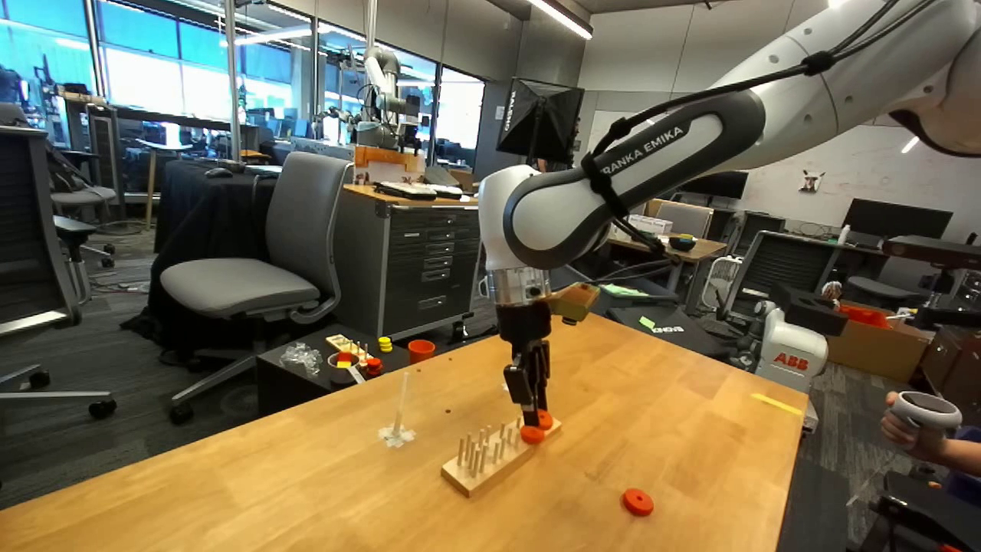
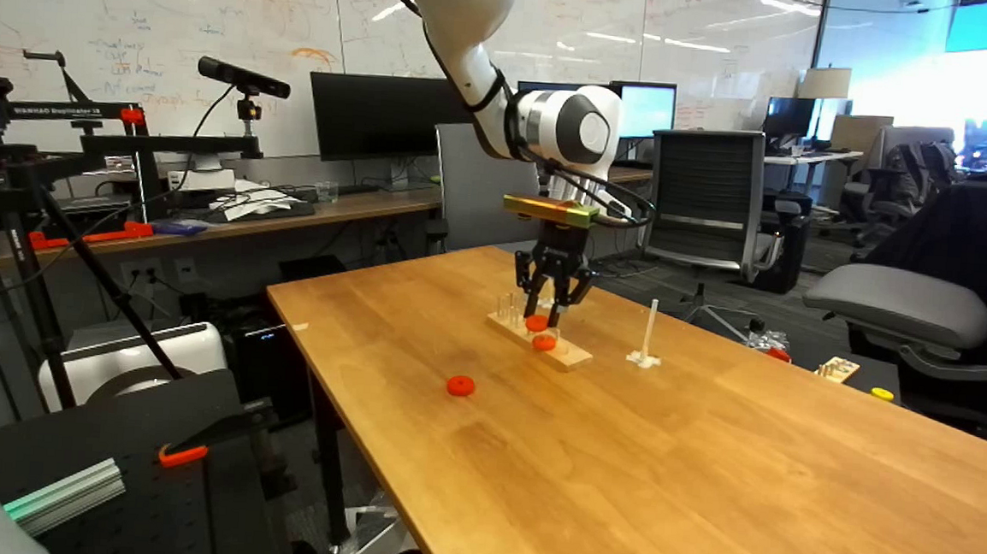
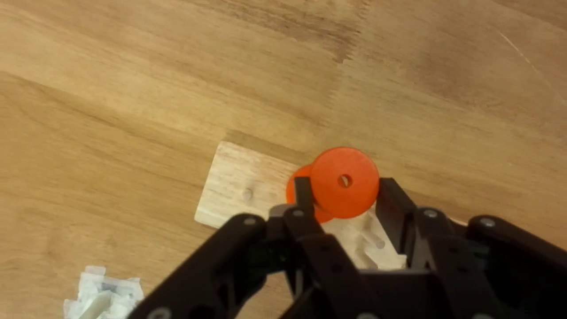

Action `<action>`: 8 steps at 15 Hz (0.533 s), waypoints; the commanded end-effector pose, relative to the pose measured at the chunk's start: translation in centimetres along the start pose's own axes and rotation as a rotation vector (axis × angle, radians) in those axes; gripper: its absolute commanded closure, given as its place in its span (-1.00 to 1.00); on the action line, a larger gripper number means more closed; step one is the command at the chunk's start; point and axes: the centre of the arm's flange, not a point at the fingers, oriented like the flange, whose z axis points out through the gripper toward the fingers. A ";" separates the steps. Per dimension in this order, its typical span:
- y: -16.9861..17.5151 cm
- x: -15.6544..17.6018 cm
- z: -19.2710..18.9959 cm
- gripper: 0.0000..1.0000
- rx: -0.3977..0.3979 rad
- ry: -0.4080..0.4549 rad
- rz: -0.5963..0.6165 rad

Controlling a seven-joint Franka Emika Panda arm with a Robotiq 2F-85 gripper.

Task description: Pick up two orange small objects from the table and put them on top of each other on the wooden holder.

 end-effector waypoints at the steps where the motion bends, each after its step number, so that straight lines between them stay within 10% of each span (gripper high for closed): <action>1: 0.2 0.7 -1.1 0.67 0.008 0.010 0.037; 8: 1.0 1.8 -0.2 0.67 0.000 -0.001 0.081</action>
